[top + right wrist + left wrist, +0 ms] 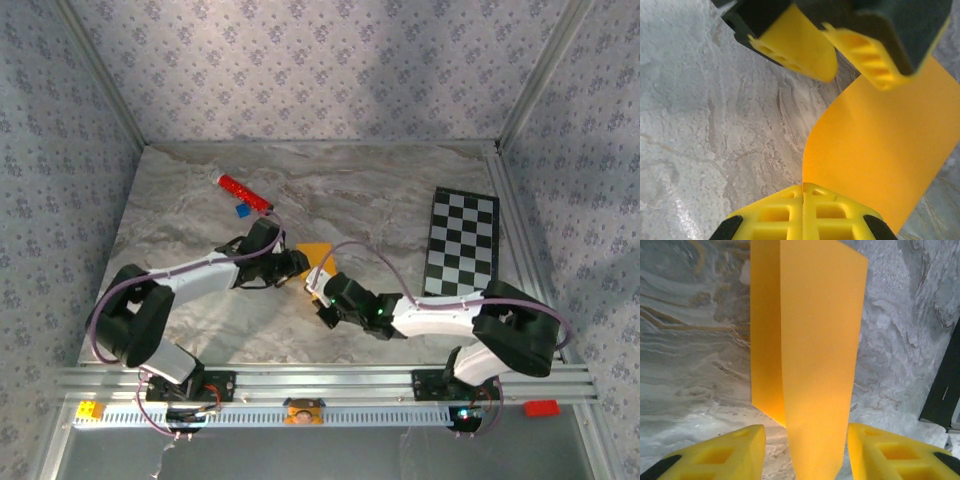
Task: Fold a paper plane with a square sheet of paper (pick it up from the middle)
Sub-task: Third fold the triangle at the center of the table.
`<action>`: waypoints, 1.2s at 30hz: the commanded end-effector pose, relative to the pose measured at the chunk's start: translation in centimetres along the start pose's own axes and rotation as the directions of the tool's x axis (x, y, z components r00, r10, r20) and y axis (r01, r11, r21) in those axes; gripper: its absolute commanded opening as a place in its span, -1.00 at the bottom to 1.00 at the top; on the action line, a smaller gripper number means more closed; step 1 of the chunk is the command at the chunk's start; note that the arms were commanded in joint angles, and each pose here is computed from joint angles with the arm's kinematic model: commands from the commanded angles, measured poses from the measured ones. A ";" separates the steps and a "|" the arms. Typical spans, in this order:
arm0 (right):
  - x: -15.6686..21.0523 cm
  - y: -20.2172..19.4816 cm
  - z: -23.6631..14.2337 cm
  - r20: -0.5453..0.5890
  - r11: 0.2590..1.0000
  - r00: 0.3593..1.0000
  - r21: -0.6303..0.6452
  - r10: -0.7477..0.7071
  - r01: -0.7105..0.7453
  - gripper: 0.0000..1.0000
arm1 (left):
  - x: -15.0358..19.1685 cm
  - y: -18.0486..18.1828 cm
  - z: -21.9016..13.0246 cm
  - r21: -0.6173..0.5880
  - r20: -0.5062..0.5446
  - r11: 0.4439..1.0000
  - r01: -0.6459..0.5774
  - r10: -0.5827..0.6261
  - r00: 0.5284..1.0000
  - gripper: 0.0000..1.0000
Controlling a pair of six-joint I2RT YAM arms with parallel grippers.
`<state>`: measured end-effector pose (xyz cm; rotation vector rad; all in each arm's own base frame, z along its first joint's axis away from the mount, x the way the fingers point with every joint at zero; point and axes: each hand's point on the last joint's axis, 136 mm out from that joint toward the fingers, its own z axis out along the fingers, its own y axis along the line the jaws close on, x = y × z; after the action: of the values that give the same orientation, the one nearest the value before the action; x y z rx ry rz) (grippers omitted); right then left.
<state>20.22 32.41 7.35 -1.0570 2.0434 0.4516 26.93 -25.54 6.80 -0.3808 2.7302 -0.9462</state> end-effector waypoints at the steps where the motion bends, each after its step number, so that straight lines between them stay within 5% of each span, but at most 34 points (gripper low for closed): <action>1: -0.3 1.9 -0.7 -0.022 0.960 0.986 -0.226 0.165 -0.166 -1.00 | -1.9 -0.7 -2.4 -0.044 0.072 0.998 -0.044 0.047 0.996 -0.02; 8: -1.4 1.2 -1.0 -0.132 0.833 0.918 -0.387 0.375 -0.396 -1.00 | -3.7 -2.7 -3.5 -0.018 0.079 0.994 -0.110 0.111 0.991 -0.11; 17: -2.2 1.7 -0.2 -0.310 0.659 0.819 -0.488 0.482 -0.572 -1.00 | -4.9 -5.5 0.0 0.042 -0.015 0.983 -0.179 0.179 0.984 -0.45; 36: -0.1 -0.3 1.4 -0.345 0.608 0.742 -0.427 0.574 -0.669 -1.00 | -2.1 0.3 8.2 -0.114 -0.204 0.977 -0.177 0.151 0.967 -0.75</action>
<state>21.49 33.40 7.26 -0.6494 2.4652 1.3859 32.30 -29.53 2.09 -0.1101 2.9048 -0.8549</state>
